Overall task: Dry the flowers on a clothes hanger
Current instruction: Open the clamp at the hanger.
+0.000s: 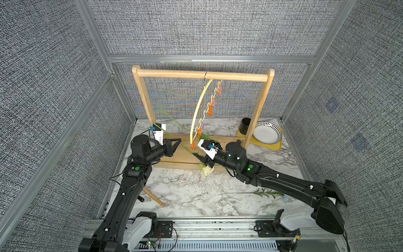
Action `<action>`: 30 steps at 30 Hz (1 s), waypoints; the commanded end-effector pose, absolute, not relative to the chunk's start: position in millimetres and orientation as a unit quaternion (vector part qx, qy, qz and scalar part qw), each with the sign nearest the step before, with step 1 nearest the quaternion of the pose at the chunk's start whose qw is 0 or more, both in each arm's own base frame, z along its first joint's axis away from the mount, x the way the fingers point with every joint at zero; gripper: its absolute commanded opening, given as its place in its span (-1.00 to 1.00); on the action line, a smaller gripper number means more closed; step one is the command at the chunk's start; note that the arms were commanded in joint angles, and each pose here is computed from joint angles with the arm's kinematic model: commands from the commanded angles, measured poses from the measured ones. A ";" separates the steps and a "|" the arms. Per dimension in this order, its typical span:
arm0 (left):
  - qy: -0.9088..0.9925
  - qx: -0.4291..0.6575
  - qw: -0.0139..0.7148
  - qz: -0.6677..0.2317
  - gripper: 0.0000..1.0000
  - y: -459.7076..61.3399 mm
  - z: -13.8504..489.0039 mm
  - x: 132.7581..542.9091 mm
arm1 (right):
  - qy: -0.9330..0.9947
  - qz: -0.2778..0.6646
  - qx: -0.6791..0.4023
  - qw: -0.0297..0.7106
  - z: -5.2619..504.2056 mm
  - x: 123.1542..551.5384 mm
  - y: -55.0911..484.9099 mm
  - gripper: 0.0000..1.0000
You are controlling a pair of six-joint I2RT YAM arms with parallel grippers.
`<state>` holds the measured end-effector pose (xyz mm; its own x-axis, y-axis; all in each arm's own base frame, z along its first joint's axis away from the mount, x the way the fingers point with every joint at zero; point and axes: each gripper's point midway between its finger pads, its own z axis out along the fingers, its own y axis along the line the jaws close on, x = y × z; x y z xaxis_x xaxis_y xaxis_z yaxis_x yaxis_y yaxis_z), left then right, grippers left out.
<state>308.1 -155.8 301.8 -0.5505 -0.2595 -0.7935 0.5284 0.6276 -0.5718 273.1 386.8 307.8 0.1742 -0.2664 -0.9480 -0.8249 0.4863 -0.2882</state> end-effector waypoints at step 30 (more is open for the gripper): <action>0.754 0.057 0.451 -0.475 -0.96 -167.7 310.7 317.6 | 0.582 0.260 -0.450 0.626 322.5 289.1 413.5 -0.57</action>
